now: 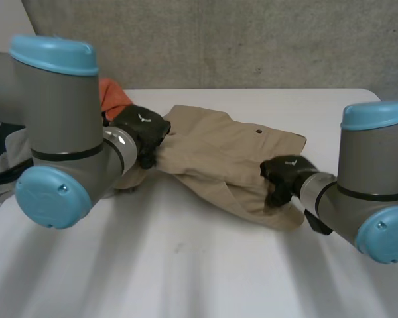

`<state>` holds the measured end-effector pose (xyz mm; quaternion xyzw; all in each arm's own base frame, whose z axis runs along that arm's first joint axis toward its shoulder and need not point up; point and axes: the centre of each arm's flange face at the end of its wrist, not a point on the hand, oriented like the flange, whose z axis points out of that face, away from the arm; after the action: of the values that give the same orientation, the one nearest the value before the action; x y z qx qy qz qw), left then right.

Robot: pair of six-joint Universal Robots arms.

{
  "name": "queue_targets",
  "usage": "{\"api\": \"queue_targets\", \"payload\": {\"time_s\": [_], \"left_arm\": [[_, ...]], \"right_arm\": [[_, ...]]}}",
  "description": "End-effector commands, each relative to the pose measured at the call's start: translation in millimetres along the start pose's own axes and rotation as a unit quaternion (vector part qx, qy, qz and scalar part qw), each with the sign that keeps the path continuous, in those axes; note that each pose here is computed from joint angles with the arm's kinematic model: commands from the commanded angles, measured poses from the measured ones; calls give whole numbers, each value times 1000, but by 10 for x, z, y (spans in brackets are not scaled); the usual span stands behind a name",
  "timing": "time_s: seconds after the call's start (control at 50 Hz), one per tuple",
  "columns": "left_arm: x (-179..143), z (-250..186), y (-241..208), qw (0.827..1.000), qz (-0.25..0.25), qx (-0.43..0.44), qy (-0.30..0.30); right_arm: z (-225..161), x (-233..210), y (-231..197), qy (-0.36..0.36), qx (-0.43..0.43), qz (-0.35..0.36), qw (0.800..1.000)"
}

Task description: Fold the laundry.

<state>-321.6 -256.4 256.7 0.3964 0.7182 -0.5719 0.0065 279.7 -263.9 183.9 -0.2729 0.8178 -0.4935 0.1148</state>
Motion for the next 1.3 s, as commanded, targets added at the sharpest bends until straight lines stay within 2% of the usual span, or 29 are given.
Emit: {"api": "queue_targets", "payload": {"time_s": [0.02, 0.08, 0.14, 0.16, 0.2, 0.24, 0.3, 0.38, 0.46, 0.54, 0.6, 0.66, 0.7, 0.76, 0.82, 0.86, 0.92, 0.96, 1.02, 1.1, 1.18, 1.3], "left_arm": [[-234, -361, -442, 997, -16, 74, -30], [-401, -627, -735, 990, -23, 127, -54], [-685, -1132, -1192, 970, -34, 221, -97], [-814, -1388, -1394, 956, -37, 269, -113], [-920, -1628, -1567, 941, -38, 313, -126], [-1069, -1706, -1722, 924, -35, 352, -144], [-1186, -1578, -1781, 919, -32, 361, -158], [-1214, -1141, -1685, 933, -31, 327, -149], [-1120, -584, -1442, 952, -31, 277, -124], [-912, 104, -954, 976, -32, 201, -77], [-710, 500, -605, 985, -28, 164, -37], [-563, 898, -292, 987, -27, 159, -14], [-502, 1071, -159, 986, -26, 161, -9], [-425, 1364, -96, 977, -24, 213, -15], [-456, 1446, -215, 964, -23, 263, -34], [-510, 1485, -339, 950, -31, 304, -57], [-587, 1518, -367, 944, -49, 312, -92], [-610, 1521, -357, 945, -55, 305, -103], [-571, 1486, -303, 955, -60, 269, -106], [-446, 1263, -236, 979, -48, 178, -81], [-391, 956, -179, 993, -31, 93, -60], [-218, 488, -25, 999, -37, 1, 1]], "right_arm": [[-639, 29, -763, 24, 137, -75, 987], [-917, 76, -1097, 43, 201, -100, 973], [-1328, 110, -1529, 65, 285, -114, 950], [-1496, 117, -1703, 70, 319, -114, 938], [-1597, 130, -1848, 74, 346, -112, 928], [-1715, 154, -2038, 82, 382, -107, 915], [-1744, 192, -2160, 87, 401, -99, 907], [-1448, 243, -2160, 84, 385, -87, 915], [-1005, 256, -1987, 82, 343, -74, 933], [-502, 221, -1668, 78, 288, -69, 952], [-42, 177, -1316, 83, 245, -69, 963], [297, 196, -1085, 102, 234, -73, 964], [471, 220, -994, 116, 238, -77, 961], [761, 253, -867, 156, 258, -94, 949], [969, 212, -821, 196, 294, -118, 928], [1075, 195, -849, 228, 331, -132, 906], [1172, 224, -939, 265, 378, -152, 874], [1208, 239, -931, 272, 379, -162, 870], [1203, 300, -913, 271, 356, -173, 878], [1052, 354, -910, 235, 318, -141, 908], [767, 377, -932, 173, 267, -96, 943], [397, 292, -800, 96, 162, -102, 977]]}}
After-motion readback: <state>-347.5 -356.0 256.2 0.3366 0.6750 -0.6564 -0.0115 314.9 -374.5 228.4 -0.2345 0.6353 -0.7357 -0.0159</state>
